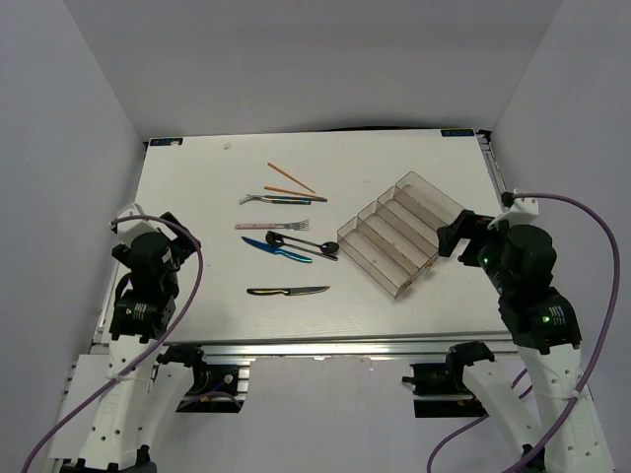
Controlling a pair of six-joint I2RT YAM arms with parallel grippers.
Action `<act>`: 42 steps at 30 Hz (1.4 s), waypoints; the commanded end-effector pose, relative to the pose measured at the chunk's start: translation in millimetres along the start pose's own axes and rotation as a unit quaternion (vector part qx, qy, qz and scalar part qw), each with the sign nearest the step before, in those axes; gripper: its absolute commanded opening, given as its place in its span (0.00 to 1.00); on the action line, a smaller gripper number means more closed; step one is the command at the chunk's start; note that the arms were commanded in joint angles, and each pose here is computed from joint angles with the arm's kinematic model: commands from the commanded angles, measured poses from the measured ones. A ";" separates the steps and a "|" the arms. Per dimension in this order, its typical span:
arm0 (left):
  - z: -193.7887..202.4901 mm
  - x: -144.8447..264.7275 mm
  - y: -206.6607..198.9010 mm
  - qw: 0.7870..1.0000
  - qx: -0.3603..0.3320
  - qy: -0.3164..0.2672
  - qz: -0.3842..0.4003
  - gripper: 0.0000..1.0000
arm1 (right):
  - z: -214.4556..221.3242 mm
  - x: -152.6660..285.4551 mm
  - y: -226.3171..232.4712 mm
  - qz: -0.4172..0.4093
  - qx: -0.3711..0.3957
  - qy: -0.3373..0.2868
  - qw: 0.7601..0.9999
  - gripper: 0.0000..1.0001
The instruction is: Sort the eating utensils into containers
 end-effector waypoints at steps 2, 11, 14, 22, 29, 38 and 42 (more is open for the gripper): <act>-13.8 5.0 5.6 0.999 0.017 -0.028 -0.026 0.98 | -4.0 0.1 -8.0 0.029 -0.005 -0.005 1.000 0.89; -8.9 2.1 24.7 0.993 0.052 -0.036 -0.097 0.98 | -2.3 5.7 -2.9 0.008 -0.007 -0.021 1.000 0.89; 29.8 -19.2 7.1 0.989 0.083 0.068 -0.102 0.98 | 9.7 -3.8 -11.1 0.042 -0.012 0.029 0.999 0.89; 182.1 0.6 -119.7 0.963 0.123 0.189 -0.147 0.97 | 36.2 -22.7 -12.1 0.043 -0.002 0.092 0.995 0.89; 234.8 -0.2 -109.5 0.936 0.141 0.235 -0.220 0.87 | 39.9 -25.4 -3.3 0.013 -0.006 0.095 0.995 0.89; 250.0 5.3 -98.4 0.917 0.163 0.253 -0.260 0.81 | 44.7 -29.6 2.4 -0.008 -0.005 0.100 0.995 0.89; 260.0 8.1 -88.4 0.910 0.146 0.262 -0.285 0.80 | 43.7 -27.7 3.5 -0.013 -0.005 0.095 0.995 0.89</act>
Point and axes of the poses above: each gripper's point midway between its finger pads, its own x axis back along the fingers, its own y axis along the line the jaws close on, z = x × y, the point moved 3 cm from there along x, back along the fingers, and after that the axes turned 9 degrees about x, right-handed, at the moved point
